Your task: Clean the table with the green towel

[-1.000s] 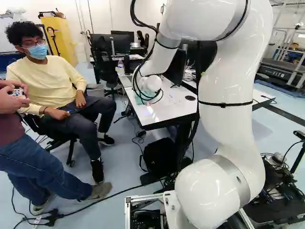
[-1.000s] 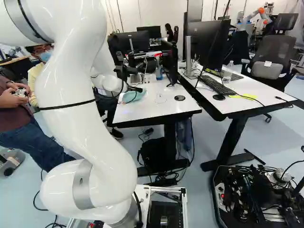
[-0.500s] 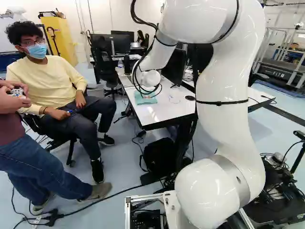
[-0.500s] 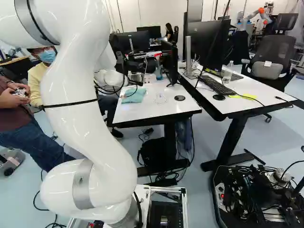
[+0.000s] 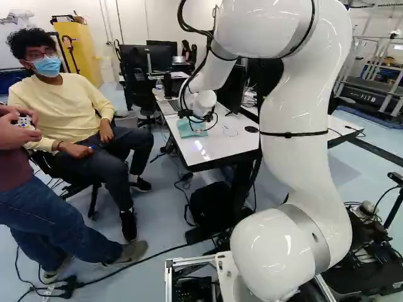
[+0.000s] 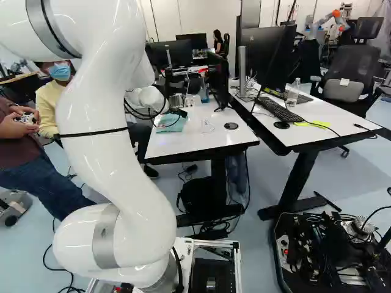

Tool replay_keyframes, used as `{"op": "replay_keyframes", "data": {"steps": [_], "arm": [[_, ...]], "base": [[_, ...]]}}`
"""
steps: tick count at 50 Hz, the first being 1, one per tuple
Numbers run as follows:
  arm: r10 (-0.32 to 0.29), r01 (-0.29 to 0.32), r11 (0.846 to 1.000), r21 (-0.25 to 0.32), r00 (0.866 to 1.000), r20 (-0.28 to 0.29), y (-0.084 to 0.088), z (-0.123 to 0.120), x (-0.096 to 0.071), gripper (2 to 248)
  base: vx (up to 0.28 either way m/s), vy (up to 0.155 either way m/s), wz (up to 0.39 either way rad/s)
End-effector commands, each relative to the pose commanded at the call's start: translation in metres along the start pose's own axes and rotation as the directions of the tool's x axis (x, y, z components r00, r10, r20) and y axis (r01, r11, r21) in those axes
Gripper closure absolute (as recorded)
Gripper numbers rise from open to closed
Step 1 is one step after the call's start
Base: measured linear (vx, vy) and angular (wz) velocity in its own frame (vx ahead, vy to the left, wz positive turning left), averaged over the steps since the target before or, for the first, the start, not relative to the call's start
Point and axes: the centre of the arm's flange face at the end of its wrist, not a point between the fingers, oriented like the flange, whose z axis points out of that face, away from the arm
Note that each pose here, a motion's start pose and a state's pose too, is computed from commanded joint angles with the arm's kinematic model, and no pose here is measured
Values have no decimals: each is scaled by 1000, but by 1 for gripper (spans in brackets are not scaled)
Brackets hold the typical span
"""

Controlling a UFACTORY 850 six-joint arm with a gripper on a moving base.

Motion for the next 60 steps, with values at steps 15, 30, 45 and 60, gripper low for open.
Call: {"op": "replay_keyframes", "data": {"steps": [15, 30, 45, 60], "arm": [[-7, 8, 1000, -7, 993, 121, 9, 2, -7, 3], [-54, 51, 998, 26, 990, 134, -13, 3, -12, 3], [-61, 58, 998, 33, 990, 129, -19, 4, -12, 3], [-101, 101, 994, 44, 995, 1, -20, 5, -1, 3]], "base": [[0, 0, 0], [0, 0, 0], [0, 0, 0], [0, 0, 0]]}}
